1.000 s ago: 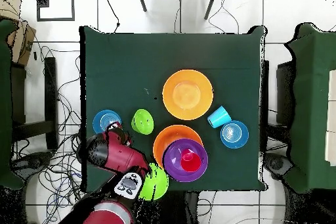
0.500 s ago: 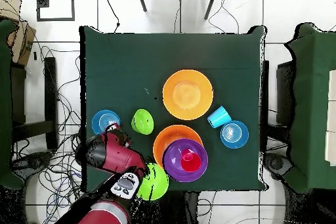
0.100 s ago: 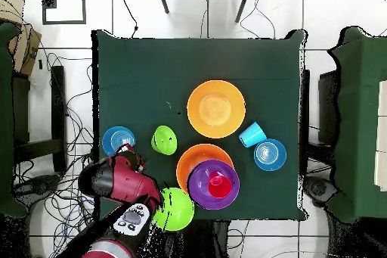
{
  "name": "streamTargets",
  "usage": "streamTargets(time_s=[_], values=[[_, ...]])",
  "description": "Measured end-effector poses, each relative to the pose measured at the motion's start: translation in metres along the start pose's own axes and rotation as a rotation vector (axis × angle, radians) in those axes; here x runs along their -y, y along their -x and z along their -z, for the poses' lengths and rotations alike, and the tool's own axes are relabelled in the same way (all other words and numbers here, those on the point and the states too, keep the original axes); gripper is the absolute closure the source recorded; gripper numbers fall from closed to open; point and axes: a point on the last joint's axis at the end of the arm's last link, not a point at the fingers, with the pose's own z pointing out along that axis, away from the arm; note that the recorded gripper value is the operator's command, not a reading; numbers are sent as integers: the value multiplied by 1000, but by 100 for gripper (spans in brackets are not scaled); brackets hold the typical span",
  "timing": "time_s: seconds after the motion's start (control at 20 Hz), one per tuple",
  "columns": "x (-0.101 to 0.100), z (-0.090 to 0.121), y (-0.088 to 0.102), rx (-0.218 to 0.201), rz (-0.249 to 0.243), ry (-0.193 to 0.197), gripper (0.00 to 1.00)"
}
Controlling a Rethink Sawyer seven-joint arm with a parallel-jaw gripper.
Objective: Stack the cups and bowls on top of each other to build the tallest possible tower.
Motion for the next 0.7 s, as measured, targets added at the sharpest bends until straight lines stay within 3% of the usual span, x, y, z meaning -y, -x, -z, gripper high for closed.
streamTargets(time_s=[0.25, 0.7], values=[[-6, 9, 1, 16, 5, 10, 0], [-11, 15, 7, 8, -12, 8, 0]])
